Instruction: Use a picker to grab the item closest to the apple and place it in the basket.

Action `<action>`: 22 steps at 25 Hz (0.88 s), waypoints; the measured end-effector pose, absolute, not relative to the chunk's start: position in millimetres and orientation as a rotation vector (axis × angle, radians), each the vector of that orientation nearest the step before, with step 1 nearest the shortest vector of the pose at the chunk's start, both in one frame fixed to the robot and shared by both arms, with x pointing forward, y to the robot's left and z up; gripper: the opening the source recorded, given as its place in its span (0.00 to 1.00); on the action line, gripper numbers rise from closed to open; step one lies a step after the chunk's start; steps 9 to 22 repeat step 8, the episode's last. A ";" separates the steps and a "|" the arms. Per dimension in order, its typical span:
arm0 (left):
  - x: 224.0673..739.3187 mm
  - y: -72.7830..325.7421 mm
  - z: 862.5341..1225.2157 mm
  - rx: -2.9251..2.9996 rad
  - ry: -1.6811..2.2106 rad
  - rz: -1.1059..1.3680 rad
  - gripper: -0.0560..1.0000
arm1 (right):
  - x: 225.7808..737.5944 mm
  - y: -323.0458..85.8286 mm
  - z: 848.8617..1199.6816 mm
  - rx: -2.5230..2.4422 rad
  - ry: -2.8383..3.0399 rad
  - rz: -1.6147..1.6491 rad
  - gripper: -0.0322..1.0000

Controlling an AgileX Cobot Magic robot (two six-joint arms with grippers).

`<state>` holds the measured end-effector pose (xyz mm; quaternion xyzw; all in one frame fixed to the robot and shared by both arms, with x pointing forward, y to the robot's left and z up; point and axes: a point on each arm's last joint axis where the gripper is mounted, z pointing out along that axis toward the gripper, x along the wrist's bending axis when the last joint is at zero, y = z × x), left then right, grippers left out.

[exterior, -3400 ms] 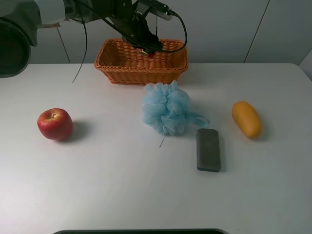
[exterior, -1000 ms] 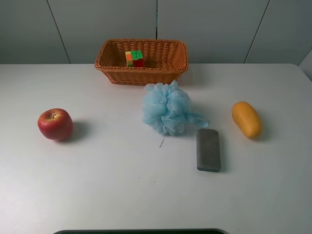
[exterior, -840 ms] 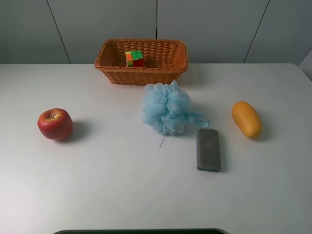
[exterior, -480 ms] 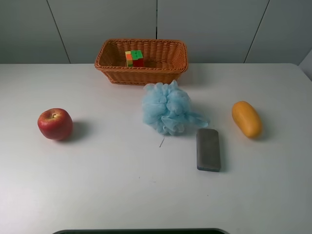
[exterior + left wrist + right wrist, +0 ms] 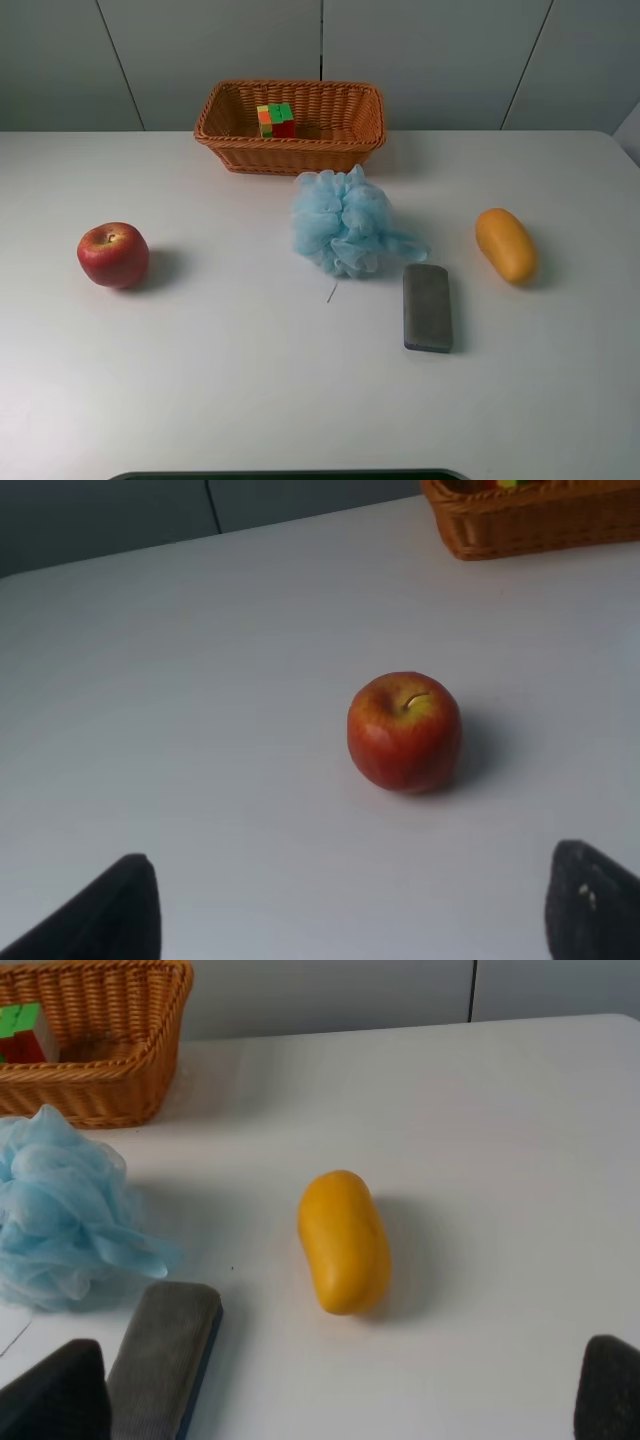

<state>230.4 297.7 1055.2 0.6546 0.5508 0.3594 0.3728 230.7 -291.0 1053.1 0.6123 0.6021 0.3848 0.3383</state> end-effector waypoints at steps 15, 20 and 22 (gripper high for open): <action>230.4 297.5 1055.2 1.677 1.411 0.919 0.75 | 230.7 -291.0 1053.1 1.595 1.568 1.002 0.71; 230.4 297.5 1055.2 1.677 1.411 0.919 0.75 | 230.7 -291.0 1053.1 1.595 1.568 1.002 0.71; 230.4 297.5 1055.2 1.677 1.411 0.919 0.75 | 230.7 -291.0 1053.1 1.595 1.568 1.002 0.71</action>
